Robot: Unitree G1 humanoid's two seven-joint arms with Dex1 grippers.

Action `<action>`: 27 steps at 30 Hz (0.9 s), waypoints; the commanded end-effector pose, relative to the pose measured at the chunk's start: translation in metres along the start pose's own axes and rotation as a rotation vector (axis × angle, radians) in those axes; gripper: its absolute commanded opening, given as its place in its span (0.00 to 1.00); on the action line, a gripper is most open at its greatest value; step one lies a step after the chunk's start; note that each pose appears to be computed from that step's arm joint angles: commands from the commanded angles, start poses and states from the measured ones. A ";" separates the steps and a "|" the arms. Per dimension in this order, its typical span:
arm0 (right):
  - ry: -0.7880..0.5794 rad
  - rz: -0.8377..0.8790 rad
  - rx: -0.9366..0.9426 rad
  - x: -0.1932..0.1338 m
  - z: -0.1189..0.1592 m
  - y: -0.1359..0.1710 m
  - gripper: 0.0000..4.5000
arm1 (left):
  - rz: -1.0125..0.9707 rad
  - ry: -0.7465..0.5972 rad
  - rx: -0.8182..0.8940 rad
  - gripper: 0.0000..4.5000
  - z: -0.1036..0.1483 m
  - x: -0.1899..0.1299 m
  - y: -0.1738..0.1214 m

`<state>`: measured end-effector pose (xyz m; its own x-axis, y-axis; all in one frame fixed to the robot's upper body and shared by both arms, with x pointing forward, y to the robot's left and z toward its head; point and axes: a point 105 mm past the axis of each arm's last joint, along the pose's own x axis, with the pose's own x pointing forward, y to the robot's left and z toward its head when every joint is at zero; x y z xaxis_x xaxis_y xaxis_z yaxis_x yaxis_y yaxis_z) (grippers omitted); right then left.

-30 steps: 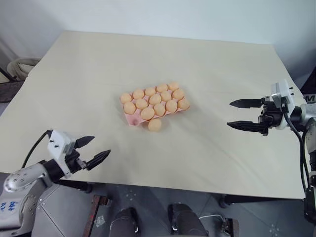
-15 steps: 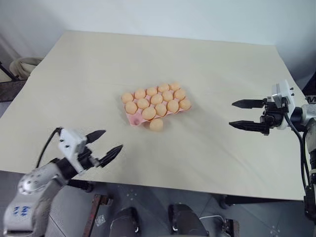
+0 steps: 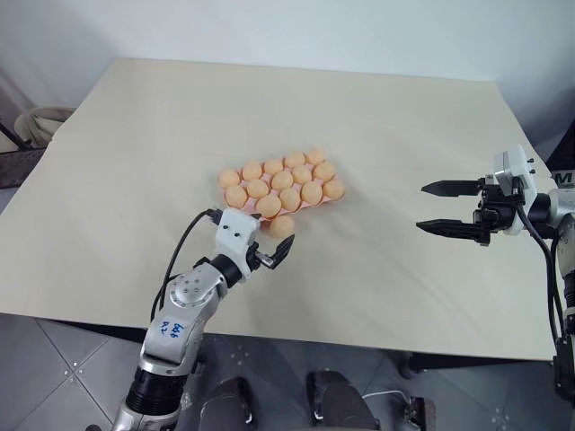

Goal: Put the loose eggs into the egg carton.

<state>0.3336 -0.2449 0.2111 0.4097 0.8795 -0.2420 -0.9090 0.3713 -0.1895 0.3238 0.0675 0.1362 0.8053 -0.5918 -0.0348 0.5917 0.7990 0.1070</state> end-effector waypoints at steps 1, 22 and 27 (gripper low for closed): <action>-0.008 0.017 -0.040 -0.007 0.010 0.004 1.00 | -0.040 -0.010 0.011 0.99 0.006 0.010 -0.014; 0.000 -0.004 -0.029 -0.006 0.007 0.005 1.00 | 0.009 0.130 -0.076 0.99 -0.014 0.024 -0.014; 0.002 -0.005 -0.024 -0.004 0.005 0.005 1.00 | -0.013 0.140 -0.081 0.99 -0.015 0.025 -0.018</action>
<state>0.3298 -0.2412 0.2058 0.4026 0.8777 -0.2601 -0.9131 0.3649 -0.1820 0.3356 0.0455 0.1089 0.7948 -0.5699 -0.2087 0.5860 0.8101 0.0194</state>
